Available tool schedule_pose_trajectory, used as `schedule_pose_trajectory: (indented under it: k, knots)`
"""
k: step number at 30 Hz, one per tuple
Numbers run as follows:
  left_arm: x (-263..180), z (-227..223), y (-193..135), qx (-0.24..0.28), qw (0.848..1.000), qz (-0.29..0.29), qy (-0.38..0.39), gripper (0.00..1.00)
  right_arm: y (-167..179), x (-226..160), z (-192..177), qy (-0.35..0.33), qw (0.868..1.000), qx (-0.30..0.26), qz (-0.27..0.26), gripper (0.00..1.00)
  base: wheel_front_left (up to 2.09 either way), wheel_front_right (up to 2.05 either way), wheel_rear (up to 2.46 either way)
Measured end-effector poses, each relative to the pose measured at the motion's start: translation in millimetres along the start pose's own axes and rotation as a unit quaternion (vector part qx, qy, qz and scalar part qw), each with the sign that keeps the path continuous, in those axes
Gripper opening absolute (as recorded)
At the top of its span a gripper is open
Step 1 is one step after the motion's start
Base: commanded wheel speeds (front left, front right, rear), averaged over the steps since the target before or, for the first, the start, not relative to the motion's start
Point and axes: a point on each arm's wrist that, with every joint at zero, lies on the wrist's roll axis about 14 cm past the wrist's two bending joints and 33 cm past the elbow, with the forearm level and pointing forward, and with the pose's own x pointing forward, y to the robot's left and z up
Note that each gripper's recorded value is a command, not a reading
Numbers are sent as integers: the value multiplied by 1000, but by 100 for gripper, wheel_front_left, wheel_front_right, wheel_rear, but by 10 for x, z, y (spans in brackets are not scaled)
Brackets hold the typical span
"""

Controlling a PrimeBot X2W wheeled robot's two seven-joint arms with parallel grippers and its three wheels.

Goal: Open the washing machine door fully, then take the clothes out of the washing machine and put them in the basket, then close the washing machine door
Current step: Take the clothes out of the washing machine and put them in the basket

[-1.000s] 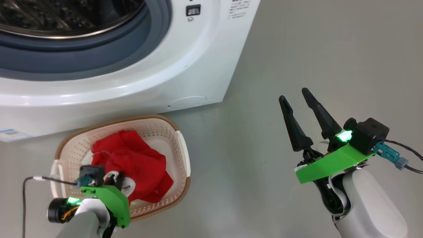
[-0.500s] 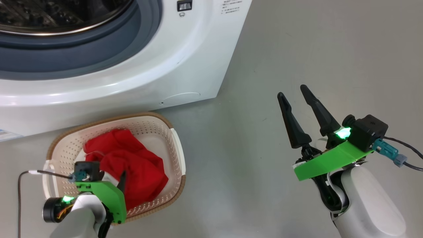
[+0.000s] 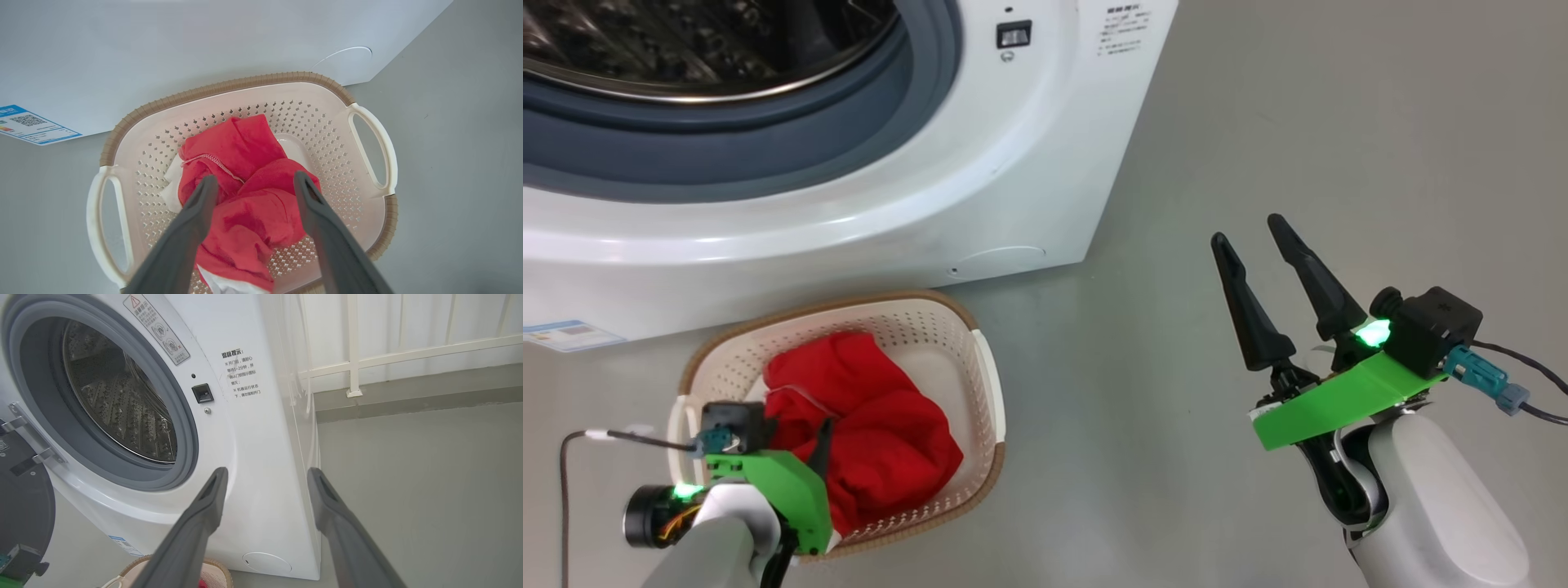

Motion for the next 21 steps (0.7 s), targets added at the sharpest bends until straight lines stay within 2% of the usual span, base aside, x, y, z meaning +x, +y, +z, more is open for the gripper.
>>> schedule_pose_trajectory:
  k: [10,21]
  knots:
    - [-211,389,103,-18,997,5,-81,100,118,-38,66,-6,1000,1,15,100,0,0,0]
    - [-565,748,102,-25,984,21,-175,100,299,-45,134,-14,999,5,38,100,0,0,0]
